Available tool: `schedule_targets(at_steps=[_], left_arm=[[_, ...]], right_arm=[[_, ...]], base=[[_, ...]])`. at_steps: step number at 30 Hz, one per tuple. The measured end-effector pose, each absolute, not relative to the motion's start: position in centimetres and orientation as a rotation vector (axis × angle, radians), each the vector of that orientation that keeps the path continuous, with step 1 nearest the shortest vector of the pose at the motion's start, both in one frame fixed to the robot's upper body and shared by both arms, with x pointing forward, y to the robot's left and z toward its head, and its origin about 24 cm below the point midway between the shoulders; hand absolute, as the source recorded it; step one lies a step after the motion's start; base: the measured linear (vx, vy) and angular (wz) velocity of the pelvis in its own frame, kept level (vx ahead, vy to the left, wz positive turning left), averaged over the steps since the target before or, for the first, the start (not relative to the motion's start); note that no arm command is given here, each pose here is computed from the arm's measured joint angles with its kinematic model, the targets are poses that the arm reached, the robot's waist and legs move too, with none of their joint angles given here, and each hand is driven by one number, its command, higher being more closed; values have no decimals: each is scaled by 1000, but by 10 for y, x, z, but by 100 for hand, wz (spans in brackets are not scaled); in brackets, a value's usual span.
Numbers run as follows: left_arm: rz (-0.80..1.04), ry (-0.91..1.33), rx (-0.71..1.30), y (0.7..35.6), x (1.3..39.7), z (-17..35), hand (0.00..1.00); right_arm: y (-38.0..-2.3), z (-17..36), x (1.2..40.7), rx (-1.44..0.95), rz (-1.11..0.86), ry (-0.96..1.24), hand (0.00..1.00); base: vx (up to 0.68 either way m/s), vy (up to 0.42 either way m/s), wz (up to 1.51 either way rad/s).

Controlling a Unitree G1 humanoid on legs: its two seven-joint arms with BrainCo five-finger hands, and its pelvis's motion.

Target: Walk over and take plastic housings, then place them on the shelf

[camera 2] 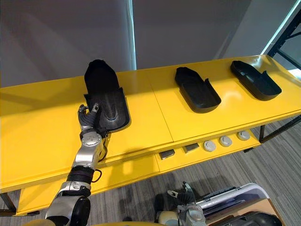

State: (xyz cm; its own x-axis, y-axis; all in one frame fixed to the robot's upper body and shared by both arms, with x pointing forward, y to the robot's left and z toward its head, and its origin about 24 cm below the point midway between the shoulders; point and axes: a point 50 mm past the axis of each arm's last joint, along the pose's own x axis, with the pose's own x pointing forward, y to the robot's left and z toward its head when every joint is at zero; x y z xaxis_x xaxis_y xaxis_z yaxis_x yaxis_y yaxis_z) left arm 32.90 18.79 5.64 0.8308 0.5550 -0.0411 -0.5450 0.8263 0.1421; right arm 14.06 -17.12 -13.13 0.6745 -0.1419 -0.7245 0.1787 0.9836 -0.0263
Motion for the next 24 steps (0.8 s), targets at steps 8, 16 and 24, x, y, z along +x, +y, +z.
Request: schedule_targets(at_steps=[8,16,24], left_arm=[[582,62,182,186,330,61,0],[559,-3,191,178,326,73,0],[527,-53,122,168,315,75,0]], right_arm=[[-171,-130,143,50,-182,804,0],[-171,-131,143,51,-184,805,0],[-171,-132,141,53,-184,814,0]], base=[[-6,24,5],[-5,10,3],[1,4,0]])
